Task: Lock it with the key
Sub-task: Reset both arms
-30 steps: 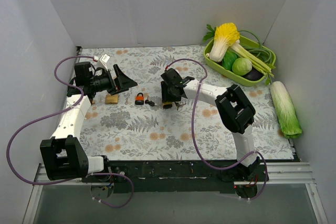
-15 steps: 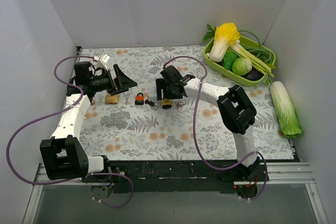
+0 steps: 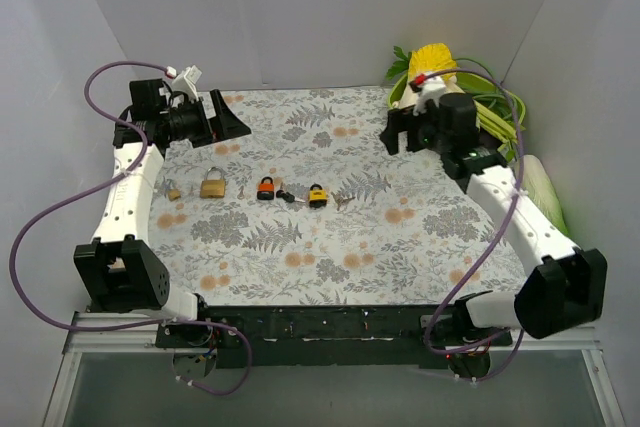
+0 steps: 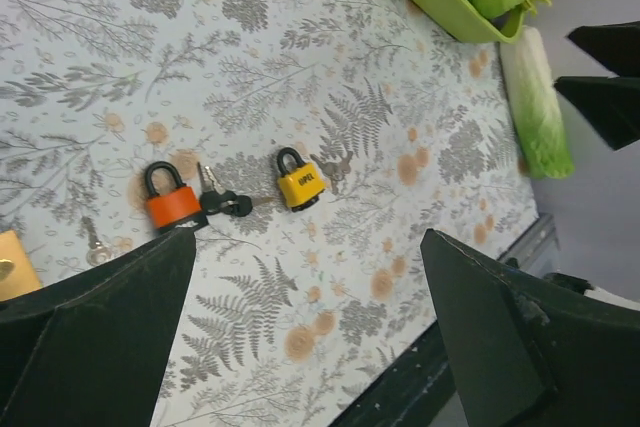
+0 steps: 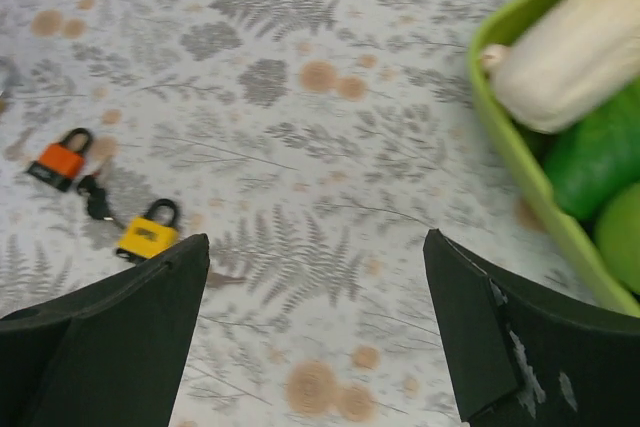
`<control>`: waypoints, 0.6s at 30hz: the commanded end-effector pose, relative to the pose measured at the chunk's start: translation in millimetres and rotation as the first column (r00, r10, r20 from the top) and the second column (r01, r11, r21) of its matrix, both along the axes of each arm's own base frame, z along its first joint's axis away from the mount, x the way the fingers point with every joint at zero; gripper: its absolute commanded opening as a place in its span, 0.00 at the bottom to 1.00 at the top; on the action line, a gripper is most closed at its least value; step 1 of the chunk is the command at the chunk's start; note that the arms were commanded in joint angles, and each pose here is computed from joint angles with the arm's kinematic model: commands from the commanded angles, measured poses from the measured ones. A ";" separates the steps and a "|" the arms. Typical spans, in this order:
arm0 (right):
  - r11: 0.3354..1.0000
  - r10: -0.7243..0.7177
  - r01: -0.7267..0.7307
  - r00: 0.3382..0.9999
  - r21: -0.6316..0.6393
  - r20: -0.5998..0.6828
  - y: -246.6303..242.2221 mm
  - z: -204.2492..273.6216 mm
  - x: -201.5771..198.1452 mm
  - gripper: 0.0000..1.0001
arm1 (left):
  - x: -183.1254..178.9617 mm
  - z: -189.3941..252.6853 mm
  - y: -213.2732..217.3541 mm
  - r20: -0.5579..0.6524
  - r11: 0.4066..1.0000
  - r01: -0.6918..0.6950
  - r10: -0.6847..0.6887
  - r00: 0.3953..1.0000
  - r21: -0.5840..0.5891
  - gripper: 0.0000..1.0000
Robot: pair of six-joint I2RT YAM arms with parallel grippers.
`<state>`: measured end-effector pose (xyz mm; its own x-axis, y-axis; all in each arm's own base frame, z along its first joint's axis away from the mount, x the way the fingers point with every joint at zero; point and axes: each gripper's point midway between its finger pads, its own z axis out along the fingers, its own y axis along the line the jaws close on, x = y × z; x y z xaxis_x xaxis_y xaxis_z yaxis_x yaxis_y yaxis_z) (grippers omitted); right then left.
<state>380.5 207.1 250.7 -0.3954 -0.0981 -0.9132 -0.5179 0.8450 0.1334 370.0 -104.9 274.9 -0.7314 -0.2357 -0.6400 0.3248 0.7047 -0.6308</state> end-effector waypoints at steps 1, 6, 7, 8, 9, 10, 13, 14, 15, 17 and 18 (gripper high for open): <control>0.988 0.072 -0.057 0.992 -0.143 0.104 -63.0 5.4 -13.6 0.95 | -2.6 14.4 7.7 0.123 0.988 -0.016 -0.003 0.992 0.153 0.98; 0.985 -0.026 0.046 0.992 -0.169 0.122 -111.0 6.9 -33.5 0.95 | -11.2 -22.2 -5.3 0.104 0.968 -0.034 0.009 0.995 0.248 0.98; 0.983 -0.059 0.074 0.994 -0.169 0.097 -121.2 -6.0 -38.6 0.95 | -11.7 -28.6 -10.6 0.123 0.955 -0.052 0.017 0.992 0.293 0.98; 0.983 -0.067 0.081 0.994 -0.167 0.090 -124.3 -9.1 -42.6 0.95 | -15.9 -36.5 -13.8 0.124 0.948 -0.051 0.012 0.992 0.313 0.98; 0.982 -0.074 0.087 0.994 -0.166 0.082 -126.5 -13.7 -47.7 0.94 | -23.6 -54.2 -15.7 0.100 0.942 -0.040 0.007 0.995 0.334 0.98; 0.982 -0.084 0.097 0.993 -0.164 0.085 -128.4 -18.3 -55.8 0.94 | -28.5 -52.2 -22.0 0.135 0.939 -0.042 -0.005 0.991 0.342 0.98; 0.983 -0.087 0.105 0.989 -0.150 0.122 -129.8 -16.2 -69.4 0.94 | -39.8 -62.7 -22.0 0.144 0.934 -0.047 -0.005 0.990 0.355 0.98; 0.984 -0.083 0.101 0.989 -0.148 0.122 -129.4 -22.1 -73.0 0.94 | -41.5 -62.2 -21.8 0.152 0.934 -0.051 -0.004 0.988 0.354 0.98; 0.984 -0.077 0.099 0.985 -0.146 0.153 -129.1 -15.0 -76.8 0.94 | -42.0 -64.0 -19.1 0.154 0.929 -0.068 0.013 0.988 0.363 0.98; 0.986 -0.055 0.080 0.984 -0.148 0.169 -127.1 -13.1 -80.8 0.94 | -43.9 -59.1 -17.8 0.179 0.927 -0.087 0.022 0.984 0.365 0.98; 0.986 -0.044 0.073 0.981 -0.151 0.189 -126.1 -7.6 -82.6 0.94 | -43.9 -57.2 -15.2 0.188 0.923 -0.102 0.033 0.982 0.370 0.98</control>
